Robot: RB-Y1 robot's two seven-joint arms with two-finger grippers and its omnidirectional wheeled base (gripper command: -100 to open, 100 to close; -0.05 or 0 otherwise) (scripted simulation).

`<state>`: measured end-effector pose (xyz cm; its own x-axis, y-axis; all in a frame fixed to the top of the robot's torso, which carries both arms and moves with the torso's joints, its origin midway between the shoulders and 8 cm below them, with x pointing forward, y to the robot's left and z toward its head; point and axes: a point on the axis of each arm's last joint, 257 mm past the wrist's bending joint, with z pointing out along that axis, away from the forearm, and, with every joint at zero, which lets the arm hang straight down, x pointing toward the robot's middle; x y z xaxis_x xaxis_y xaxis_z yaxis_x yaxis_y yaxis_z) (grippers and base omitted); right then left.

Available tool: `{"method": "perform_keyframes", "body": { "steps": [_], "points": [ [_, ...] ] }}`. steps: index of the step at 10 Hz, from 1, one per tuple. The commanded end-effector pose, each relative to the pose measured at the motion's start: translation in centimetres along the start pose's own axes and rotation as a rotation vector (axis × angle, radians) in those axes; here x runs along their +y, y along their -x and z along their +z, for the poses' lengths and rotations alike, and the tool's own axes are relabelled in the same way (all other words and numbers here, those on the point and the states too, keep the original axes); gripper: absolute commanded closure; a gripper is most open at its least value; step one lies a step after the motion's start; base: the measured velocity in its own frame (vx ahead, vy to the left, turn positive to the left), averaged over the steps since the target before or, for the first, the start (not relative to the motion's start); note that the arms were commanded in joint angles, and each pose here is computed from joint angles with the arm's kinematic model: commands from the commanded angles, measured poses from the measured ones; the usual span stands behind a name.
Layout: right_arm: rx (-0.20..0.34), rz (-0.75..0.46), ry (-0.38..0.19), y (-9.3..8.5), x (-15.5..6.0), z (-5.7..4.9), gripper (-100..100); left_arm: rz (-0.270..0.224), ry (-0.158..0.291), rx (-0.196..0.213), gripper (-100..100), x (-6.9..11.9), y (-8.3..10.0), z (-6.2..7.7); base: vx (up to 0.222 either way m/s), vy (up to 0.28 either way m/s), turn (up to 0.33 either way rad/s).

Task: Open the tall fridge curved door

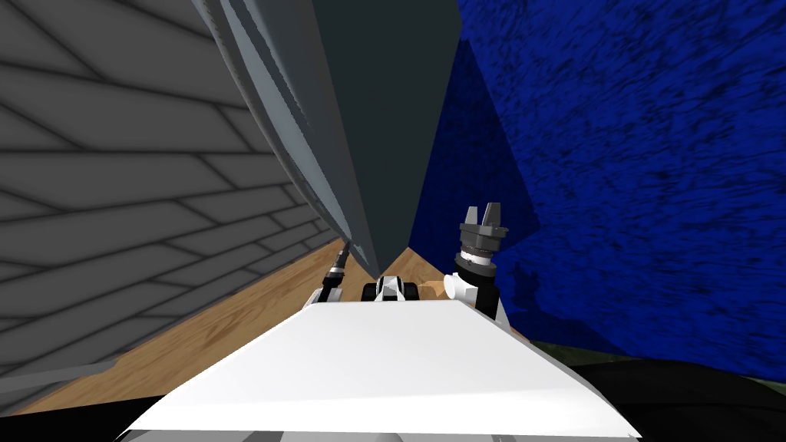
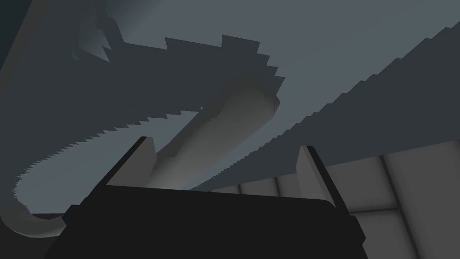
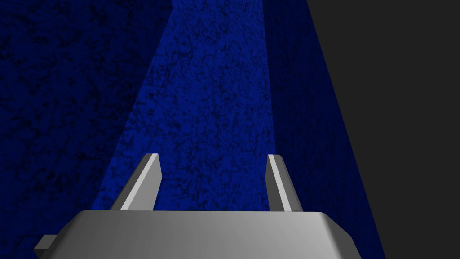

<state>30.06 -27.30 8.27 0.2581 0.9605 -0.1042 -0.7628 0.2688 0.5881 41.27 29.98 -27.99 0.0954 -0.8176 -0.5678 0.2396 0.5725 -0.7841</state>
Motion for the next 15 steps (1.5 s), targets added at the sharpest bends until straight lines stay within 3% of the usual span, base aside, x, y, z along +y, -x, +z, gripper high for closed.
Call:
{"method": "perform_keyframes", "body": {
  "steps": [1, 9, 15],
  "points": [
    [0.000, 0.000, 0.000, 0.0, 0.0, 0.0, 0, 0.022, 0.016, 0.006, -100, 0.1, 1.3, 0.8, -0.018, -0.040, 0.002],
    [0.000, 0.000, 0.000, 0.0, 0.0, 0.0, 0, 0.085, 0.059, 0.021, -100, 0.3, 4.7, 2.4, -0.016, -0.037, 0.002],
    [0.000, 0.000, 0.000, 0.0, 0.0, 0.0, 0, 0.172, 0.089, 0.042, -100, 0.0, 8.5, 3.8, -0.016, -0.040, 0.002]
  ]
}}
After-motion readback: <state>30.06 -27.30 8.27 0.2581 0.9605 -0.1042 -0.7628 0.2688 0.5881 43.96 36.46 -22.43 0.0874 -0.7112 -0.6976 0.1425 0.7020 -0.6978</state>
